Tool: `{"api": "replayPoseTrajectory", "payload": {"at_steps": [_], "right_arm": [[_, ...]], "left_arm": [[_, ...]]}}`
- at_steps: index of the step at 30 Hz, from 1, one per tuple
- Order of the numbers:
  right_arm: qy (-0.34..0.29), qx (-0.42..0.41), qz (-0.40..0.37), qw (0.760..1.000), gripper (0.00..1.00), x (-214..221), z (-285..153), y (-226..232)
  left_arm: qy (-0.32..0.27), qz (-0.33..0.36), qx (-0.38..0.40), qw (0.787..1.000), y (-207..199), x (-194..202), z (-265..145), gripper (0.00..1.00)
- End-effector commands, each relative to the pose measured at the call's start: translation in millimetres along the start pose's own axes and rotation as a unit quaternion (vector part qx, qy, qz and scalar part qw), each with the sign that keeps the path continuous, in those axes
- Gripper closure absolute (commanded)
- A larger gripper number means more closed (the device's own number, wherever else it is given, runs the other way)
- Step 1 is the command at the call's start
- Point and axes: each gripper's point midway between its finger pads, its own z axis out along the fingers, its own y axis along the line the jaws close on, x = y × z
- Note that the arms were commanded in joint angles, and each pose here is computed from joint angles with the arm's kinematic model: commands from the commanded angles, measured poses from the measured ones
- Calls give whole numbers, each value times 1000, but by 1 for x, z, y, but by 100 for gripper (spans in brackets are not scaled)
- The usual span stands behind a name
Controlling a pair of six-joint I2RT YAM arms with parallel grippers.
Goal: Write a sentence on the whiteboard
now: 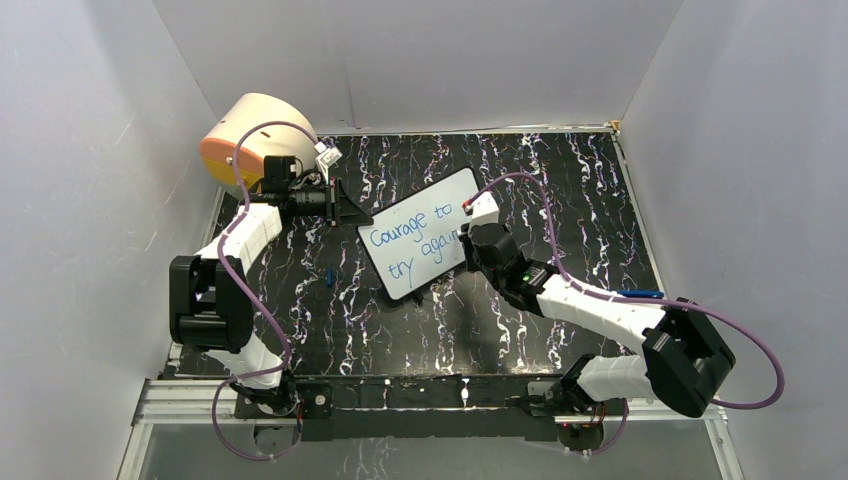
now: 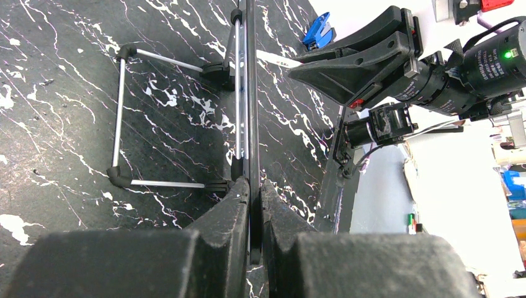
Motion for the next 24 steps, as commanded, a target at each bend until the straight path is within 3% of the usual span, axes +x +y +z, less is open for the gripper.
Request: {"api": "replayPoseTrajectory", "payload": {"at_steps": [1,12,24], "right_arm": [[1,3,13,1000,100,2,-3,-3],[14,0,17,1000,100,13,-8,-5],[-22,18,28,999,100,-6,-14,-16]], "left_arm": [[29,-30,-60,997,33,25,5,100],[29,-30,-62,997,33,25,5,100],[30,-32,-63,997,34,26,5,100]]}}
